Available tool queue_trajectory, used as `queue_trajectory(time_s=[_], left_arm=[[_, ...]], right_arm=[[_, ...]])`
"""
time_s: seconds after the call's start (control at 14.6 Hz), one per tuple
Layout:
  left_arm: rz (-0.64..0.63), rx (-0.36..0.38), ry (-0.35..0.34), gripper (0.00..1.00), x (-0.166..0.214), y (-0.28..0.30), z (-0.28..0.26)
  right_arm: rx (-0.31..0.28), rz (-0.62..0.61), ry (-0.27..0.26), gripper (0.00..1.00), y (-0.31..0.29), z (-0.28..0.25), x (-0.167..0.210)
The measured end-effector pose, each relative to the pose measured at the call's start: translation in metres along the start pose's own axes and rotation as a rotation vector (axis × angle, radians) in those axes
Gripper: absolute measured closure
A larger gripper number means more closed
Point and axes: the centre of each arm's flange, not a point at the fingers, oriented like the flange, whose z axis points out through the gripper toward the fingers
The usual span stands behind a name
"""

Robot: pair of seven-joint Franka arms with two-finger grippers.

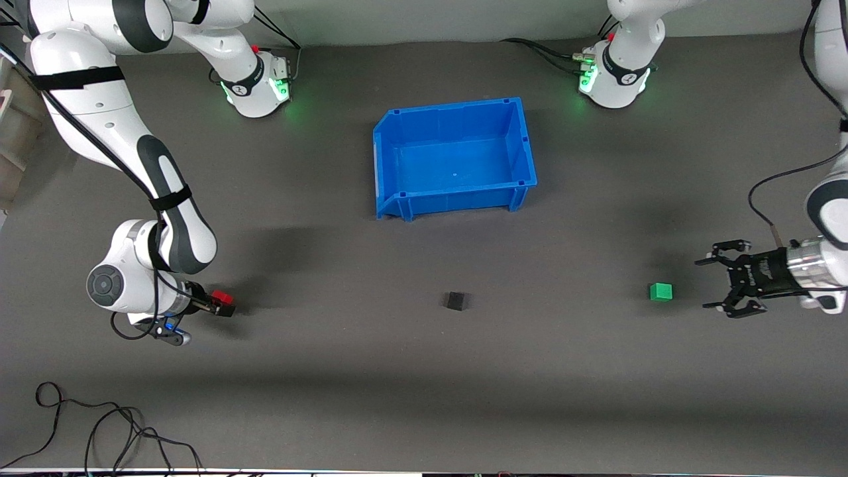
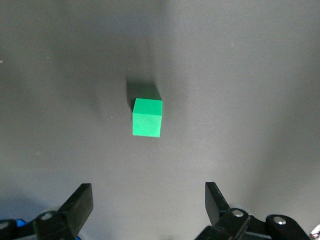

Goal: Attach green and red cubes to black cube
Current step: 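Grasp the red cube with the right gripper while the left gripper grasps green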

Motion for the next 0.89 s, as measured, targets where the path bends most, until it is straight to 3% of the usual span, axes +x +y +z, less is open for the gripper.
queue_trajectory(time_s=[0.21,0.41,0.55,0.62,0.89], left_arm=[[0.027,0.000,-0.004,0.00,0.017,-0.005,0.026],[0.063,-0.021,-0.025,0.00,0.030,-0.013,0.048],[0.069,-0.036,-0.036,0.00,0.039,-0.018,0.055],[0.068,-0.042,-0.031,0.00,0.042,-0.020,0.058],[0.054,-0.063,-0.023,0.00,0.047,-0.020,0.070]], right_arm=[[0.001,0.001,0.005,0.13,0.001,0.001,0.000],[0.003,0.003,0.009,0.26,0.000,0.000,0.000],[0.004,0.003,0.011,0.29,0.000,-0.001,0.000],[0.006,0.003,0.013,0.41,0.000,-0.002,0.001],[0.008,0.003,0.015,0.52,-0.001,-0.004,0.001]])
